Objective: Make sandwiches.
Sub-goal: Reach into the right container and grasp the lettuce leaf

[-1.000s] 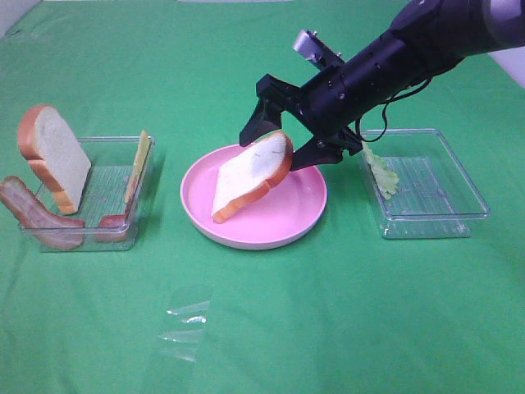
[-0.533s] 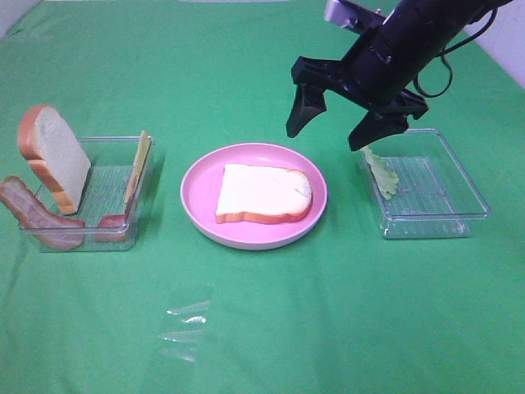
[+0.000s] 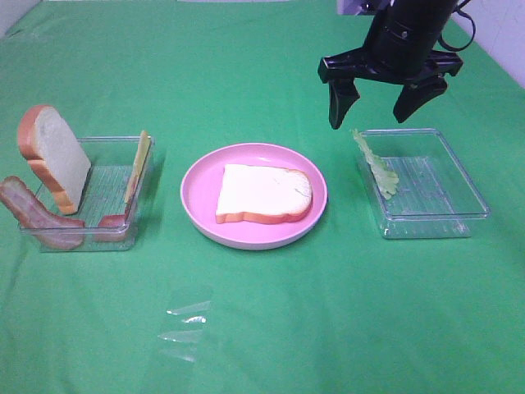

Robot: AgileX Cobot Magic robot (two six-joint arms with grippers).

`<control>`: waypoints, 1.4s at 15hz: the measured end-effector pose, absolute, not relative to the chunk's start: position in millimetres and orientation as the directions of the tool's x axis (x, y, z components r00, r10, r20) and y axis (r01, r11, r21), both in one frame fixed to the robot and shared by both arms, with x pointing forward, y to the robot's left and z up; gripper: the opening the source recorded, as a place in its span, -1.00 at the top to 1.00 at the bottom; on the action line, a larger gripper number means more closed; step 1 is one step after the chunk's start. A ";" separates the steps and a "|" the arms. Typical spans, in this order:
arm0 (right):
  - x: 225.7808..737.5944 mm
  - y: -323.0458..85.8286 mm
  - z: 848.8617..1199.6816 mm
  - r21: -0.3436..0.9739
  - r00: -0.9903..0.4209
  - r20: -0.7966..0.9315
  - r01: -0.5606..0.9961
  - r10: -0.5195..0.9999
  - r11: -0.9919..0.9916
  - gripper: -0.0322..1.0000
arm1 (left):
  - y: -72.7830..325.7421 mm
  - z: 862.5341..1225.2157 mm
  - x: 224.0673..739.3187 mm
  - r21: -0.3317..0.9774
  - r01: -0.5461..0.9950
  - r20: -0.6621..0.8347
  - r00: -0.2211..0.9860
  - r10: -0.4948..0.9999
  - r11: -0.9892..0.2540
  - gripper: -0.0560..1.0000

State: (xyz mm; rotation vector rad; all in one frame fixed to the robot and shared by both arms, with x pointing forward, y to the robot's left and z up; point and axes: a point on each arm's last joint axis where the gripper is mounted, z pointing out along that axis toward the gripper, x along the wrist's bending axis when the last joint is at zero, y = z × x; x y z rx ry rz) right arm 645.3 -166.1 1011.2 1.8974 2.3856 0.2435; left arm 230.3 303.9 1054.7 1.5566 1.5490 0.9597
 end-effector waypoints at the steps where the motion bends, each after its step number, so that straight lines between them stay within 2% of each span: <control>1: 649.1 -164.8 1009.5 0.172 -0.228 0.033 0.960 0.973 0.219 -0.74 | 303.9 1054.7 230.3 0.889 0.457 0.013 -0.003 1.000 -0.010 -0.98; 6: 680.8 -160.7 974.5 0.095 -0.240 -0.039 0.965 0.970 0.243 -0.74 | 303.9 1054.7 230.3 0.889 0.457 0.013 -0.003 1.000 -0.010 -0.98; 12: 690.1 -160.2 936.5 0.020 -0.250 -0.070 0.968 0.966 0.252 -0.72 | 303.9 1054.7 230.3 0.889 0.457 0.013 -0.003 1.000 -0.010 -0.98; 13: 690.4 -160.1 936.6 0.021 -0.250 -0.070 0.968 0.966 0.252 -0.65 | 303.9 1054.7 230.3 0.889 0.457 0.013 -0.003 1.000 -0.010 -0.98; 14: 690.4 -160.1 936.6 0.021 -0.250 -0.070 0.968 0.966 0.252 -0.36 | 303.9 1054.7 230.3 0.889 0.457 0.013 -0.003 1.000 -0.010 -0.98; 17: 690.5 -160.3 936.1 0.020 -0.248 -0.072 0.968 0.966 0.250 -0.05 | 303.9 1054.7 230.3 0.889 0.457 0.013 -0.003 1.000 -0.010 -0.98; 21: 690.5 -160.3 936.1 0.020 -0.243 -0.072 0.969 0.967 0.245 0.01 | 303.9 1054.7 230.3 0.889 0.457 0.013 -0.003 1.000 -0.010 -0.98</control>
